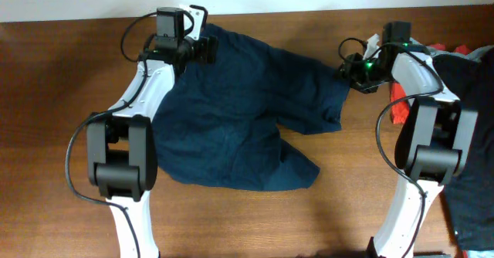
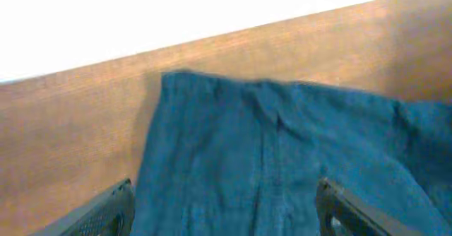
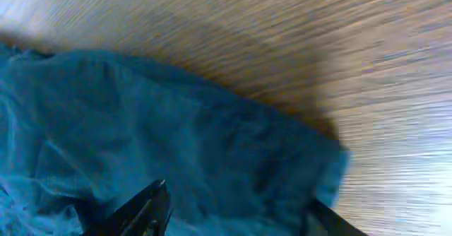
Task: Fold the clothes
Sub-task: 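Grasp the navy shorts' top corners with both grippers and lift them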
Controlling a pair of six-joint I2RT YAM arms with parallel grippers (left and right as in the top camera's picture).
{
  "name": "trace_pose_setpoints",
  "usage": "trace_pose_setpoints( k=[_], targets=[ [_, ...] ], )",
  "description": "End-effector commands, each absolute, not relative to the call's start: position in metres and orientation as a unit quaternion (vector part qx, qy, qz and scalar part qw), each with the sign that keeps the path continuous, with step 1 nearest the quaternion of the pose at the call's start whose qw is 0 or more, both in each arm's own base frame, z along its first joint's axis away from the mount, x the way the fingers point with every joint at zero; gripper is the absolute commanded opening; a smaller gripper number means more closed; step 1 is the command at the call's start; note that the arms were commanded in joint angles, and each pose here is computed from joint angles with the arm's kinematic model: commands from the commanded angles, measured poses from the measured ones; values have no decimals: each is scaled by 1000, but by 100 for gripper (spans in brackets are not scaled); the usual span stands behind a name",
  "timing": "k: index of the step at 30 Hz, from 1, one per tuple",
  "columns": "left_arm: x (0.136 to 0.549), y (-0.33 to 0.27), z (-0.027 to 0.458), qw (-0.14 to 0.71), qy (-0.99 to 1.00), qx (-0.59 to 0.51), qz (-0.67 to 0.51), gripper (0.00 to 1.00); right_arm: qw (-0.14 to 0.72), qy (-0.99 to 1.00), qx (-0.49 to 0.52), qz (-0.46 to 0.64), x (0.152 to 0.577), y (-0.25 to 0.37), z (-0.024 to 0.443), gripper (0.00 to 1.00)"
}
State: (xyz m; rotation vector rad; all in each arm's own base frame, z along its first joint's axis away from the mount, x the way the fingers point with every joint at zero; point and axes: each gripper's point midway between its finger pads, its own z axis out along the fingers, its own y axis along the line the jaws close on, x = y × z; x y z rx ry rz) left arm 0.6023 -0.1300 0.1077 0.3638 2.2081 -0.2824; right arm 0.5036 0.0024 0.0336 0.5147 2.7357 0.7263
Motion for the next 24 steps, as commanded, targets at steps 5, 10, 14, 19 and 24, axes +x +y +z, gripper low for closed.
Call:
trace_pose_setpoints(
  k=[5,10,14,19,24],
  targets=[
    [639,-133,70,486,855,146,-107,81,125,949,156,245,504,25,29,56],
    [652,-133,62,519,836,144,-101,77,121,949,155,245,502,27,28,56],
    [658,-120,41,521,842,123,-65,70,112,950,157,244,499,27,27,56],
    [657,-122,27,516,845,125,-68,70,111,950,158,244,498,27,27,56],
    [648,-121,11,483,864,126,-67,64,112,952,159,237,498,25,26,56]
  ],
)
